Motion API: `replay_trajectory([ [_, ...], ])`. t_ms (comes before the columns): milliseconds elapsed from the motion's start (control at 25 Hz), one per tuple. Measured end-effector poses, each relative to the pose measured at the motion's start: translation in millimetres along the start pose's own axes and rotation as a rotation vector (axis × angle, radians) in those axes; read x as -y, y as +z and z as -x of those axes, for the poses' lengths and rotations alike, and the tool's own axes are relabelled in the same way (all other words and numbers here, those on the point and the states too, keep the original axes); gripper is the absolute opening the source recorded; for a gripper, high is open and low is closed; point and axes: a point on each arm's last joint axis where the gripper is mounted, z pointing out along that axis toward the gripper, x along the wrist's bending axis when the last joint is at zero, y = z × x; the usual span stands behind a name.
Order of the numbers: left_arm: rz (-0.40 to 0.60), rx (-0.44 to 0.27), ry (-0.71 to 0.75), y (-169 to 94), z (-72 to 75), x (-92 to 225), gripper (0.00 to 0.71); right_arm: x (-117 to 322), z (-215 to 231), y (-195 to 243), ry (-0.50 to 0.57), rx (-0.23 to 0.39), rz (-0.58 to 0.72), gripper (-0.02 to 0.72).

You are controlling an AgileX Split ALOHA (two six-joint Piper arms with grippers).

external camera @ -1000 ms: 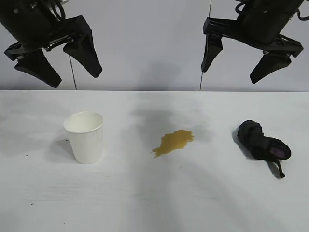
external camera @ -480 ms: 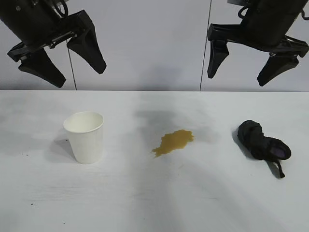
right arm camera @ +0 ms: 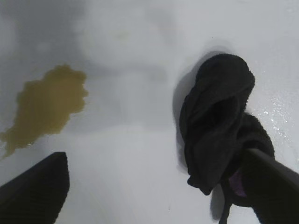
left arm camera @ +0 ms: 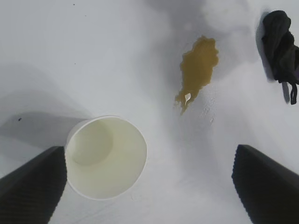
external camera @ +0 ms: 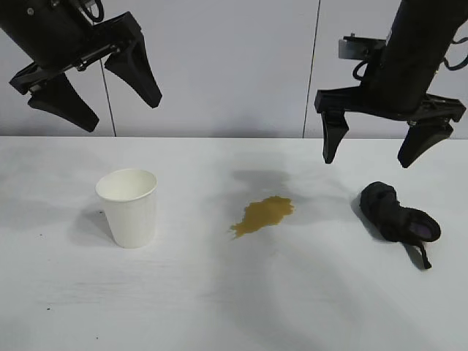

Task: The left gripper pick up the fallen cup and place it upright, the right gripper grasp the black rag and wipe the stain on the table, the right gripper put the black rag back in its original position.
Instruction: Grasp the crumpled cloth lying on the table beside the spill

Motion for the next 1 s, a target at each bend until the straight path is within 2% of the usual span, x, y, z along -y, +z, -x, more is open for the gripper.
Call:
replay_trajectory([
  [240,0.003,-0.002,0.001,0.0,-0.2,-0.3,0.694,0.7,4.4,38.4,0.01,0.059,-0.042,0.664],
  [560,0.001,-0.004,0.002,0.0,-0.4,-0.1,0.694,-3.2,29.3,50.8,0.08,0.076,-0.037,0.593],
  [840,-0.001,-0.006,0.003,0.0,-0.5,0.1,0.694,-1.6,35.2,64.7,0.111,0.069,-0.061,0.447],
  [920,-0.001,-0.006,0.003,0.0,-0.5,0.1,0.694,-0.4,34.1,70.1,0.124,0.058,-0.074,0.351],
  [1000,-0.002,-0.005,0.003,0.0,-0.5,0.2,0.694,-0.8,33.5,71.9,0.131,0.052,-0.077,0.203],
])
